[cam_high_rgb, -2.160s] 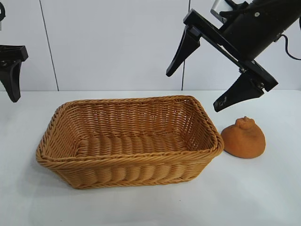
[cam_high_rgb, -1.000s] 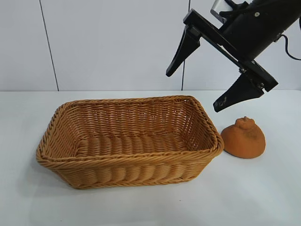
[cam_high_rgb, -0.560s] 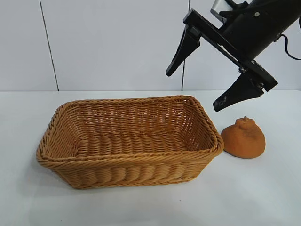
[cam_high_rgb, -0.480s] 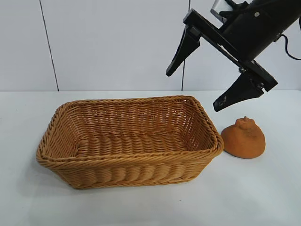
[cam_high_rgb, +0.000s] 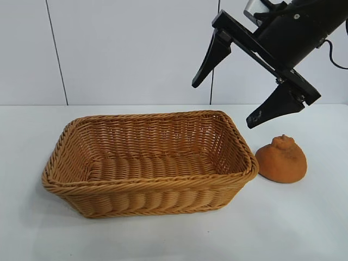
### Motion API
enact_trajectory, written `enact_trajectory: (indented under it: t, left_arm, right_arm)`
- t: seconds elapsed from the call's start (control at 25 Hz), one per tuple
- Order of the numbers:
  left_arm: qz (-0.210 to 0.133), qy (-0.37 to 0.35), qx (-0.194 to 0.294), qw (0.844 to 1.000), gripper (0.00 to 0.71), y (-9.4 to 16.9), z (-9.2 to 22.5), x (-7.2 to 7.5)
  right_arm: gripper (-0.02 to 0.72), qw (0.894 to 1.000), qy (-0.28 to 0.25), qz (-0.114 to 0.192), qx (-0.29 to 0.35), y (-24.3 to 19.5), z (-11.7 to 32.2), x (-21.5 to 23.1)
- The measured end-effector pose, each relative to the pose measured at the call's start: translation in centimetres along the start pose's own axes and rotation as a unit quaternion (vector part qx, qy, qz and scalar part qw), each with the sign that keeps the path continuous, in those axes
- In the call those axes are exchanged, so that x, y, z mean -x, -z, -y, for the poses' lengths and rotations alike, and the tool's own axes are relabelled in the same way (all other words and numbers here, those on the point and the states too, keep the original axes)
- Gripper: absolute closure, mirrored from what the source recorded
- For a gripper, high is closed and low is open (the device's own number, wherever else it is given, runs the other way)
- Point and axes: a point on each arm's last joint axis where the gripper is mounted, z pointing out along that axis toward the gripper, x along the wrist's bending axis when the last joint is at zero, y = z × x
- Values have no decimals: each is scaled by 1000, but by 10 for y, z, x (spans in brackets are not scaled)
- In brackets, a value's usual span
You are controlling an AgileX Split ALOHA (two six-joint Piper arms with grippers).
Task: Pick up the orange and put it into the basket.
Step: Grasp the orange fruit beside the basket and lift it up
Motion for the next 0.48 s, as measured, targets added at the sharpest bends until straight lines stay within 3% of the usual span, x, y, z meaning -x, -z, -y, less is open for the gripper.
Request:
enact_trajectory:
  t: [0.28, 0.48]
  left_arm:
    - [-3, 1, 0, 1000, 121, 0, 0, 0]
    - [-27, 24, 8, 999, 121, 2, 1, -3]
  right_arm:
    - [10, 1000, 0, 1, 8, 0, -1, 0]
    - [10, 1000, 0, 1, 9, 0, -2, 0]
